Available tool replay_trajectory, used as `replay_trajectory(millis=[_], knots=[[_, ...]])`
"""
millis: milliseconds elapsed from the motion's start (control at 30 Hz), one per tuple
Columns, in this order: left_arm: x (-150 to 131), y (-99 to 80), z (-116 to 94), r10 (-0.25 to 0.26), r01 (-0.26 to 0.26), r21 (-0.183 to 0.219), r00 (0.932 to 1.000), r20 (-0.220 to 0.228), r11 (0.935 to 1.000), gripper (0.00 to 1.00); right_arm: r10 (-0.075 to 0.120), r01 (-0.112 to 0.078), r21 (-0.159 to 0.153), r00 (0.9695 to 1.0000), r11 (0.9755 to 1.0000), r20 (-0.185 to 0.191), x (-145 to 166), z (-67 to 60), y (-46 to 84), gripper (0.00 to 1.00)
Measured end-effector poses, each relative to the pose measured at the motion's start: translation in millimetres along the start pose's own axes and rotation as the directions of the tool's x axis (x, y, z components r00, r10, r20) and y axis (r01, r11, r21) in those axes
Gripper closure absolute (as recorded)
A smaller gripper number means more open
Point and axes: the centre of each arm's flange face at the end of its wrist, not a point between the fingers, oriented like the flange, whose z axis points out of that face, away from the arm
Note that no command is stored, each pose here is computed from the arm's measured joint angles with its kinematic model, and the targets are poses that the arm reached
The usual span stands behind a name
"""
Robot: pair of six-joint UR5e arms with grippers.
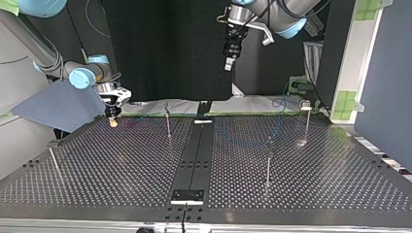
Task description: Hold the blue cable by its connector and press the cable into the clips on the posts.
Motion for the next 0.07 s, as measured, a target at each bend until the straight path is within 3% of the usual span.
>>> replay_trajectory(millis=[67], knots=[[0.0,0.0,0.0,0.000,0.000,0.000,1.0000,0.000,1.0000,0.00,0.000,0.000,0.000,1.0000,1.0000,0.000,0.0,0.0,0.0,1.00]])
